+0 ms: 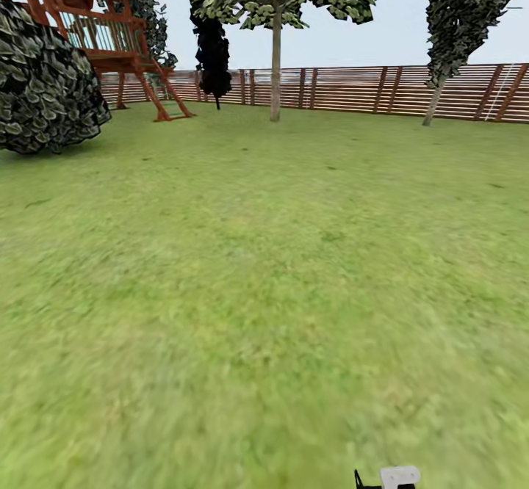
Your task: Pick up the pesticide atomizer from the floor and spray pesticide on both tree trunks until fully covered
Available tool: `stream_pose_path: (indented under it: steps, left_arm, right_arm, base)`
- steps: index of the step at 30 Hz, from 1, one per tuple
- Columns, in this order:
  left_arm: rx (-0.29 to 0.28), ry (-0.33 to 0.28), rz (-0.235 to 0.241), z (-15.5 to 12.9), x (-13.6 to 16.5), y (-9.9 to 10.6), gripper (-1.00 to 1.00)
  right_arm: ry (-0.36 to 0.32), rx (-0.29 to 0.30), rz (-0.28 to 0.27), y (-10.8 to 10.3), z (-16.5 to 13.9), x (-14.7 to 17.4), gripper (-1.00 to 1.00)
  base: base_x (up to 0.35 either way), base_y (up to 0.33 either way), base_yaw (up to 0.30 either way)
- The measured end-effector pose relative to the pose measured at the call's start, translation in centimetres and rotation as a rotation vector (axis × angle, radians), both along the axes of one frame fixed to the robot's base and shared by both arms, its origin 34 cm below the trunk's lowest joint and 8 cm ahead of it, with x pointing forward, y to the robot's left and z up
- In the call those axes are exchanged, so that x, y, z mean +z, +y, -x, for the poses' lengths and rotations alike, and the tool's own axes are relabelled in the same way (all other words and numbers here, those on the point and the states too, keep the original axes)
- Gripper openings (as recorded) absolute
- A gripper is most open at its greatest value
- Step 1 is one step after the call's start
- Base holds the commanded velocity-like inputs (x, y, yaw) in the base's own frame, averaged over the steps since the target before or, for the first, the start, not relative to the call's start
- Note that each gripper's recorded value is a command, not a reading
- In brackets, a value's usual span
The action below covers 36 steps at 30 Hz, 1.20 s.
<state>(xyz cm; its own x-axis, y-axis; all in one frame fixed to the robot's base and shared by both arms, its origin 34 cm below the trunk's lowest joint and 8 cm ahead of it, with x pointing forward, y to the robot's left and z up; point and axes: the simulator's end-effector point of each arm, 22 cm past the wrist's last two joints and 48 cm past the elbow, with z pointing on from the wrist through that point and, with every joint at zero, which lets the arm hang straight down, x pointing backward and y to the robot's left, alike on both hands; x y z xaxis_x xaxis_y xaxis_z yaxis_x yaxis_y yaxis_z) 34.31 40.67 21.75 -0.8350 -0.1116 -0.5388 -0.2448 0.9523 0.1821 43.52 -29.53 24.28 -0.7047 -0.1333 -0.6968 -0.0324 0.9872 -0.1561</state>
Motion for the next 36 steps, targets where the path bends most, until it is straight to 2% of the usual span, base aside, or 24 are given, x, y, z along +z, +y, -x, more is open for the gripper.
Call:
stream_pose_path:
  steps: [36]
  left_arm:
    - [0.002,-0.002,0.007,0.06,0.00,0.08,-1.00]
  right_arm:
    - [0.001,0.000,0.000,-0.01,0.02,-0.01,1.00]
  base:
    - [0.338,0.000,0.000]
